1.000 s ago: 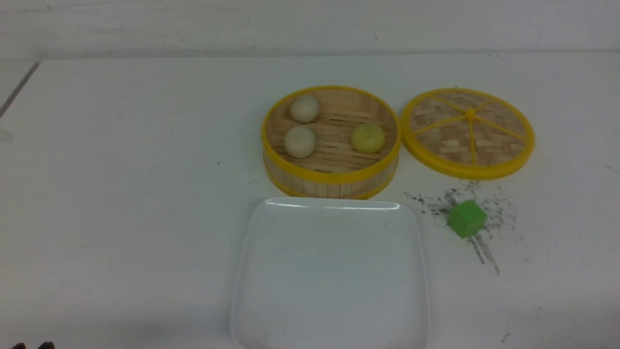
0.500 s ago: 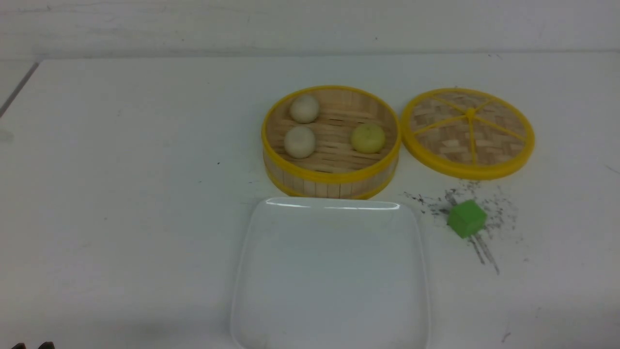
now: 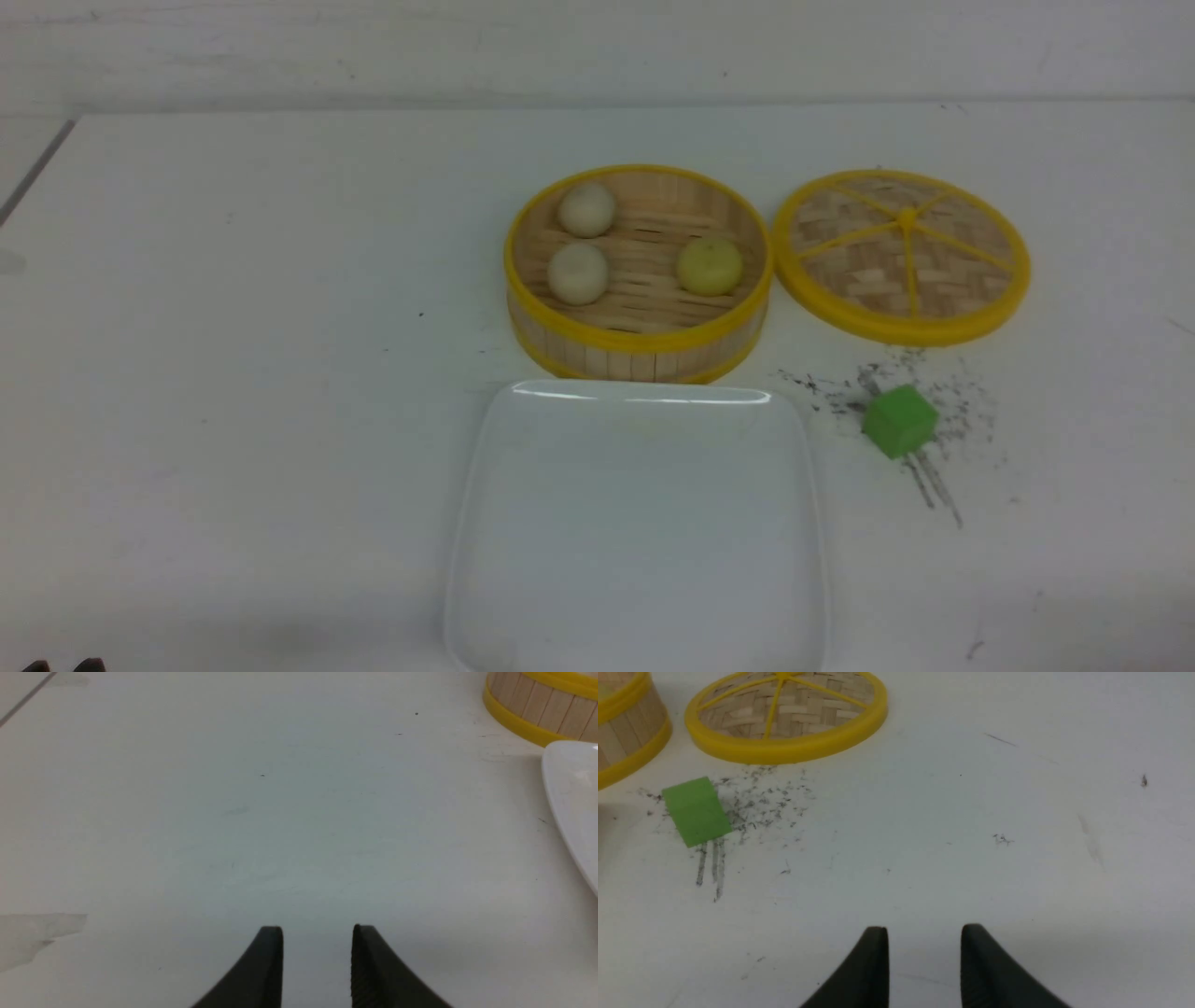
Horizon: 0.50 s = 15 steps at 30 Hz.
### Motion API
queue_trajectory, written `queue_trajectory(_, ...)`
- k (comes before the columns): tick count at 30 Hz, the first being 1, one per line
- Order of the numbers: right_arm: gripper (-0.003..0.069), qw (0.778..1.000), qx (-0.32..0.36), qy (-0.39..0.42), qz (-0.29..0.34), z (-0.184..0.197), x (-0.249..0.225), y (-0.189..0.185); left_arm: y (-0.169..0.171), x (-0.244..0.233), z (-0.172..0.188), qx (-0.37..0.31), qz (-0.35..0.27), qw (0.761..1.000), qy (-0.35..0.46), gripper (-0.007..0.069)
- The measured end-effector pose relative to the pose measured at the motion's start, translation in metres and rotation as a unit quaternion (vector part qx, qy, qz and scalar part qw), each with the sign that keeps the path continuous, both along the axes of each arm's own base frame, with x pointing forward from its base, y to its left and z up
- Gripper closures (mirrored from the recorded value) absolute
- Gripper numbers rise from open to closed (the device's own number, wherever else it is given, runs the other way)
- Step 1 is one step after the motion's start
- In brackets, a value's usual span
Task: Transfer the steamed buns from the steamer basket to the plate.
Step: Use the right arm to grab the steamed stuffed bun that is closest to it
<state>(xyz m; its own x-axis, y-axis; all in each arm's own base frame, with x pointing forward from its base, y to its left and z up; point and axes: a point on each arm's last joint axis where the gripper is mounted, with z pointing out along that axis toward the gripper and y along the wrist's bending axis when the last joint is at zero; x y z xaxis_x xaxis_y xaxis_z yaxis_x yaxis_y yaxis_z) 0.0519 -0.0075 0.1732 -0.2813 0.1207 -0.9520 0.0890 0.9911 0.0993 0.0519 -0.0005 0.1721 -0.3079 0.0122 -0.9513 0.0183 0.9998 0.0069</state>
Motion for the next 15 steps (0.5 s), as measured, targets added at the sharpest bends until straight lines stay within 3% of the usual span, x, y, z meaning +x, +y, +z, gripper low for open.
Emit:
queue_trajectory(6,0.0417,0.999,0.020,-0.028,0.006,0.004,0.002,0.002,0.000,0.000,0.000,0.000,0.000,1.000,0.000,0.0383)
queue_trajectory(11,0.0417,0.994,0.041,-0.097,0.028,0.016,0.004,0.007,0.000,0.000,0.000,0.000,0.000,1.000,0.000,0.0383)
queue_trajectory(15,0.0417,0.992,0.070,-0.098,0.028,0.016,0.004,0.007,0.000,0.000,0.000,0.000,0.000,1.000,0.000,0.0383)
